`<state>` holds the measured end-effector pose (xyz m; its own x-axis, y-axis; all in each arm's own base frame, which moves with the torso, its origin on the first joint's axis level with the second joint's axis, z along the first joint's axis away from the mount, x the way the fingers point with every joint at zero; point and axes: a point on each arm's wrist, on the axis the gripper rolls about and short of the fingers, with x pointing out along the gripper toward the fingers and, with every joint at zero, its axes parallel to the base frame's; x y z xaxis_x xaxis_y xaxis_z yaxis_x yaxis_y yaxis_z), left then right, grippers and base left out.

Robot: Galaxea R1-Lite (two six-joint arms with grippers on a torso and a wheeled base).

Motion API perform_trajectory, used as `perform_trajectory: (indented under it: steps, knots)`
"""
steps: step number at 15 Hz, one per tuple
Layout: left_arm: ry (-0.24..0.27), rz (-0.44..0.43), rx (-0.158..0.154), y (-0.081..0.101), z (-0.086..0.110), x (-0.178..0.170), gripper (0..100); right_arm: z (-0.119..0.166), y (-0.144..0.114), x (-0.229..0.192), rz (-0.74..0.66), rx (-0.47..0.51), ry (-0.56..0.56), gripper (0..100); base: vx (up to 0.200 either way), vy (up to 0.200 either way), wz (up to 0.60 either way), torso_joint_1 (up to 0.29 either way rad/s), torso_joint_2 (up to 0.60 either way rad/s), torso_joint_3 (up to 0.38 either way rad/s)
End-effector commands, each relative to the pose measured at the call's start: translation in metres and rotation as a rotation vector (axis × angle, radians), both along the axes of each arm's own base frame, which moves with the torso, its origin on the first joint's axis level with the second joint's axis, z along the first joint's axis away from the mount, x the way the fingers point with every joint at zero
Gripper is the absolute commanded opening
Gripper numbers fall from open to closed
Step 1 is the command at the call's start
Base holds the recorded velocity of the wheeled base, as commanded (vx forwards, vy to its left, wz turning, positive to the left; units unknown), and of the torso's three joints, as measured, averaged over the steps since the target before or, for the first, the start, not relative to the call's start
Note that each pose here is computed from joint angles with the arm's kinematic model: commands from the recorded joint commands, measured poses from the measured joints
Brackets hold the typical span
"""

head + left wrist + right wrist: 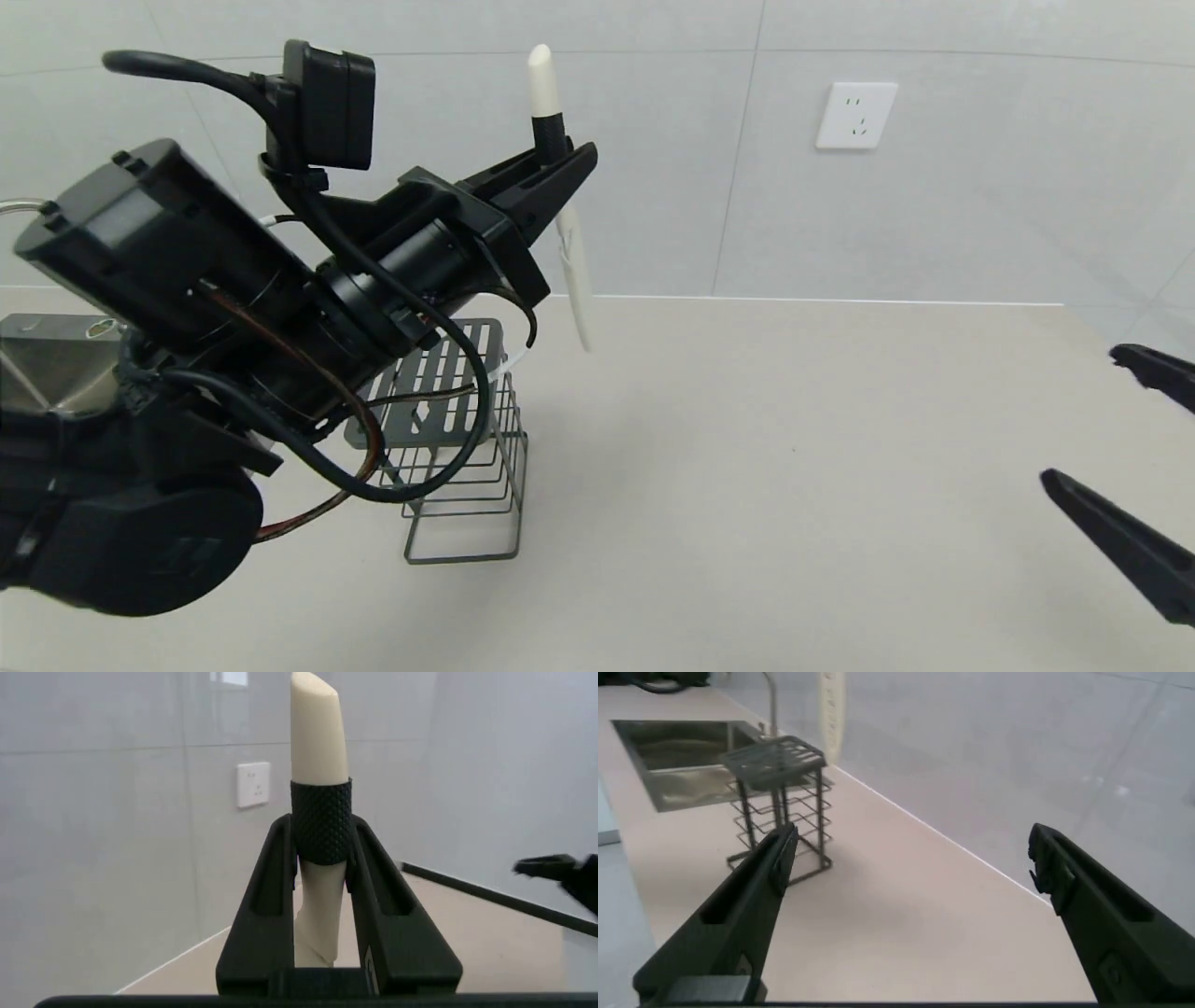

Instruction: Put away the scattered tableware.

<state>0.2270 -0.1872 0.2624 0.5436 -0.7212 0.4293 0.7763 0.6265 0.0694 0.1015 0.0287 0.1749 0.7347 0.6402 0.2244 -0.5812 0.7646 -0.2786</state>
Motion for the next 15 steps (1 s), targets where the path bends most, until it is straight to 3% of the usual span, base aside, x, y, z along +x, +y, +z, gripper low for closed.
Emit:
perform_trajectory:
  steps: [1,4,6,8,10,11,13,15]
  knots:
    - [-0.011,0.021,-0.012,0.009,0.005,-0.011,0,0.005,-0.019,-0.057,-0.209,0.015,-0.155,100,0.000,0.000,0.00,0.000,0.00,0.000]
    - [-0.050,0.025,0.019,0.021,0.005,-0.030,0,-0.016,-0.018,-0.098,-0.293,0.014,-0.168,100,0.000,0.000,0.00,0.000,0.00,0.000]
    - [-0.083,-0.084,0.051,0.023,0.007,-0.042,0,-0.036,-0.016,-0.116,-0.236,0.009,-0.137,100,0.000,0.000,0.00,0.000,0.00,0.000]
    - [-0.077,-0.110,0.074,0.024,0.008,-0.043,0,-0.050,-0.019,-0.125,-0.116,-0.001,-0.108,100,0.000,0.000,0.00,0.000,0.00,0.000]
    - [-0.056,-0.100,0.090,0.029,0.014,-0.047,0,-0.054,-0.019,-0.126,-0.121,-0.001,-0.087,100,0.000,0.000,0.00,0.000,0.00,0.000]
    - [-0.049,-0.081,0.093,0.033,0.017,-0.046,0,-0.058,-0.019,-0.125,-0.183,0.010,-0.055,100,0.000,0.000,0.00,0.000,0.00,0.000]
    - [-0.021,0.012,0.078,0.040,0.024,-0.041,0,-0.093,-0.022,-0.125,-0.399,0.009,0.195,100,0.000,0.000,0.00,0.000,0.00,0.000]
    - [0.035,0.116,0.057,0.039,0.024,-0.040,0,-0.098,-0.028,-0.125,-0.658,0.135,0.292,100,0.000,0.000,0.00,0.000,0.00,0.000]
